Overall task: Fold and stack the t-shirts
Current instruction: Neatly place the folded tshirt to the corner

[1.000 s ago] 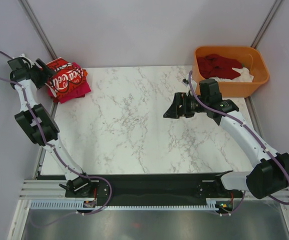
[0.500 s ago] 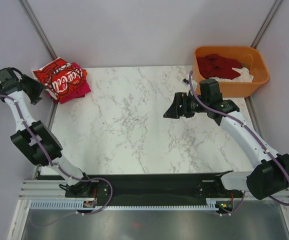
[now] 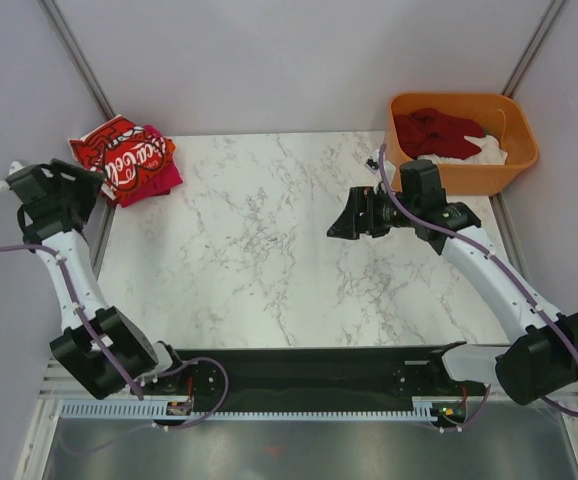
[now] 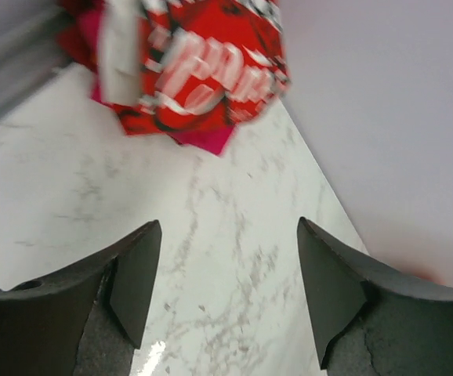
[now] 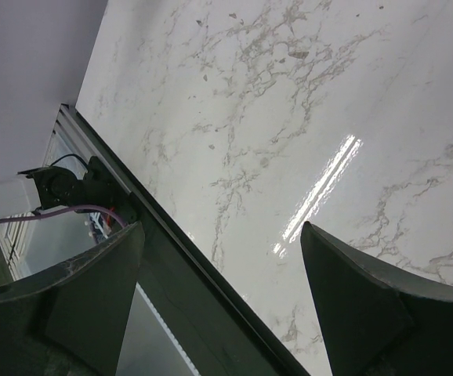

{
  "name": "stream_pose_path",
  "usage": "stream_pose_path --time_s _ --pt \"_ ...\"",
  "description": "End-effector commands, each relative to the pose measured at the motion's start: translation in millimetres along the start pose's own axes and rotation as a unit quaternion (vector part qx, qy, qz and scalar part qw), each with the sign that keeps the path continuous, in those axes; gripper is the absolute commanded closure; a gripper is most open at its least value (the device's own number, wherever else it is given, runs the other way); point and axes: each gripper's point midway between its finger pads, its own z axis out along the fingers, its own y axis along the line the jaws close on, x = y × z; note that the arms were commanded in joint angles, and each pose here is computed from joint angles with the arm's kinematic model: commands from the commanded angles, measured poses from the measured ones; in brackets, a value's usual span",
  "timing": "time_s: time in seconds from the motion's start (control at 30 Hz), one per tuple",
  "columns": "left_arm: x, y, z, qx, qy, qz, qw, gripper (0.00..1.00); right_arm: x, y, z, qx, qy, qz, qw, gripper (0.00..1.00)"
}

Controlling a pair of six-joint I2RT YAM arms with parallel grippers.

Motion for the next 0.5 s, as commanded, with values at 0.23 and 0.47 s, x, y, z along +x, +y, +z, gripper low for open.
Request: stream_pose_path --time_s 0.23,0.47 --pt "101 -145 -98 0.339 0.041 0.240 0.908 0.14 -6 15 -18 -0.002 -0.049 -0.003 0.999 0.10" --pt "160 -95 -98 0.316 0.050 0.275 0.906 0.13 -6 30 -31 -0.019 -0.103 0.025 0.994 0.07"
